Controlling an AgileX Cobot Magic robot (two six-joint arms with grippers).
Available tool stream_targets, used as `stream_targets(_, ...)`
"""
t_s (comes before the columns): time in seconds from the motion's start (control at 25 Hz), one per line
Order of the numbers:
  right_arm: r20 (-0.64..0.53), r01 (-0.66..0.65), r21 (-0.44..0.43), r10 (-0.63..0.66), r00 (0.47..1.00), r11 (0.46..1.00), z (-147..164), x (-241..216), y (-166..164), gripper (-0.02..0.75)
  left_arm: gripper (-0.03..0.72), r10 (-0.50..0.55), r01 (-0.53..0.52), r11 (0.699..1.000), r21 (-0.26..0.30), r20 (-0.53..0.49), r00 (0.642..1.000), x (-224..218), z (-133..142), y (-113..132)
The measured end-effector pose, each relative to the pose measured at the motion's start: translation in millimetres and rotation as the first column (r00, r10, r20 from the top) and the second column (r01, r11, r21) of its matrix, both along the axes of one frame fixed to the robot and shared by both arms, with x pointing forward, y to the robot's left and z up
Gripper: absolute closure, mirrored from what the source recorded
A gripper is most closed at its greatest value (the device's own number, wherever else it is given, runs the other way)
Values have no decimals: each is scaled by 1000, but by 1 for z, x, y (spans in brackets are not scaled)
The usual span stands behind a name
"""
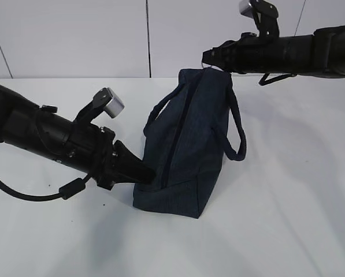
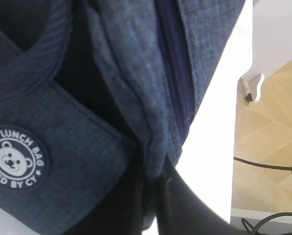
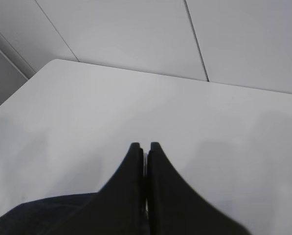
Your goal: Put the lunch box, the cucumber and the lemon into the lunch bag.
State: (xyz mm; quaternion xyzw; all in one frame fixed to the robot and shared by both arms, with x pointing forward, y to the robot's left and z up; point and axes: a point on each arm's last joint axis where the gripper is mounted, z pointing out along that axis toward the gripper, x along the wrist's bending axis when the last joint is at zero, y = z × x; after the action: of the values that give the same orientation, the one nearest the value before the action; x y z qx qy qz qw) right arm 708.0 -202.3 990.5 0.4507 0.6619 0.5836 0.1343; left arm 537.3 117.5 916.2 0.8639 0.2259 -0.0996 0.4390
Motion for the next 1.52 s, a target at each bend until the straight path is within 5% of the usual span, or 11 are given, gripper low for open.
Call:
stream_targets(0.36, 0, -28, 26, 28, 1000, 999, 0, -1, 1, 738, 673, 26, -26, 999, -20, -13, 1000, 0, 1, -1)
stream_targets(0.48, -4, -36, 40, 37, 999, 999, 1, -1, 2, 738, 575, 29, -29, 1000, -12, -8, 1000, 0, 0, -1)
stream_targets(0.64, 0, -64, 60, 65, 998, 996, 2, -3, 4, 738, 340, 48, -48, 999, -7, -10, 999, 2, -1, 0)
stream_targets(0.8, 1, -79, 72, 79, 997, 994, 3, -4, 5, 738, 182, 148, -151, 986, -67, -45, 988, 12, 4, 11)
stream_targets(0.96, 3, -92, 83, 92, 996, 992, 4, -5, 5, 738, 160, 277, -283, 945, -167, -56, 959, 24, 29, 31)
stream_targets(1.16, 2, -99, 91, 99, 995, 991, 5, -5, 6, 738, 158, 401, -418, 851, -316, -121, 908, 34, 63, 42)
stream_targets(1.52, 5, -119, 107, 119, 993, 987, 6, -7, 7, 738, 180, 471, -490, 777, -395, -152, 869, 68, 118, 34)
